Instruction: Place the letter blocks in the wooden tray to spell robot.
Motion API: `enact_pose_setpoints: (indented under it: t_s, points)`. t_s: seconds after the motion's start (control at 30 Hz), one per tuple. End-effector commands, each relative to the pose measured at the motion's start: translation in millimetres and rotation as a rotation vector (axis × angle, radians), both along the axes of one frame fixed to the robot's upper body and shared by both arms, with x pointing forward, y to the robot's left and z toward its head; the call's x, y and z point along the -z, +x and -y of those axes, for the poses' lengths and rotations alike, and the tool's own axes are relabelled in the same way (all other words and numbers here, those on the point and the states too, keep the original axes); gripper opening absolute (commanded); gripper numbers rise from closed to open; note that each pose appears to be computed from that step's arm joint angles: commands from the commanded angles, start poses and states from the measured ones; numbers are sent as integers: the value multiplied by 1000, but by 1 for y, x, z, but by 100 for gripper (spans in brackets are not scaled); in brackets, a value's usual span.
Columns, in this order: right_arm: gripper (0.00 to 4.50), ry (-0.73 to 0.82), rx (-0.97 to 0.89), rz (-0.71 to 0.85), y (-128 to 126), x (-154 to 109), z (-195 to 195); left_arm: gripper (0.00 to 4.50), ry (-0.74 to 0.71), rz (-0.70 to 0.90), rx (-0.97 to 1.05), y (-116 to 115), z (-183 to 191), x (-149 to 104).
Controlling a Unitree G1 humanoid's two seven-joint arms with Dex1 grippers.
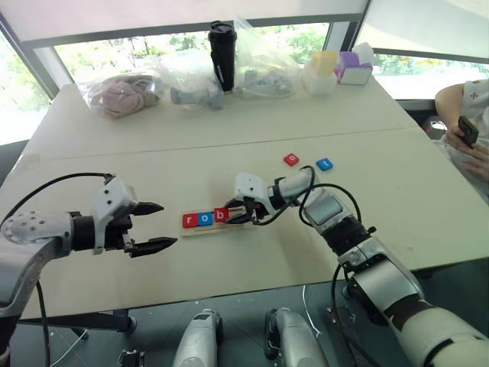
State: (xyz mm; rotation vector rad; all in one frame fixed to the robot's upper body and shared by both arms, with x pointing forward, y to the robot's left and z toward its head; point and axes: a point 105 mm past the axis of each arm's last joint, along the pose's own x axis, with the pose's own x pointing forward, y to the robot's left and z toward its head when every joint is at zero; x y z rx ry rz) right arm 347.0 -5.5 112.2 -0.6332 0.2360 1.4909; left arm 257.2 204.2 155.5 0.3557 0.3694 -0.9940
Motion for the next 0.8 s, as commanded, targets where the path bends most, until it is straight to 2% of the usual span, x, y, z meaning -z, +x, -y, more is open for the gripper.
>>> enact_pose_setpoints:
  t_s: [0.03,0.13,0.23,0.27,0.37,0.63,0.8]
  points:
    - [115,20,-18,39,-1,-10,-8,450,15,47,3,2,1,-7]
    - [115,14,-16,40,0,-9,-9,450,16,49,2,3,1,-7]
    - [270,7,-14,40,0,-7,-8,450,16,50,-1,3,1,-7]
    - [305,5,-15,42,0,-7,-8,450,16,51,-2,3,1,-7]
    - [445,9,-17,55,0,-10,-7,450,15,53,-6,4,2,-7]
    - [445,139,83,136,15,-51,2,450,17,56,-10,5,2,-4]
    - [445,121,146,179,20,-45,18,450,18,56,-11,5,1,-3]
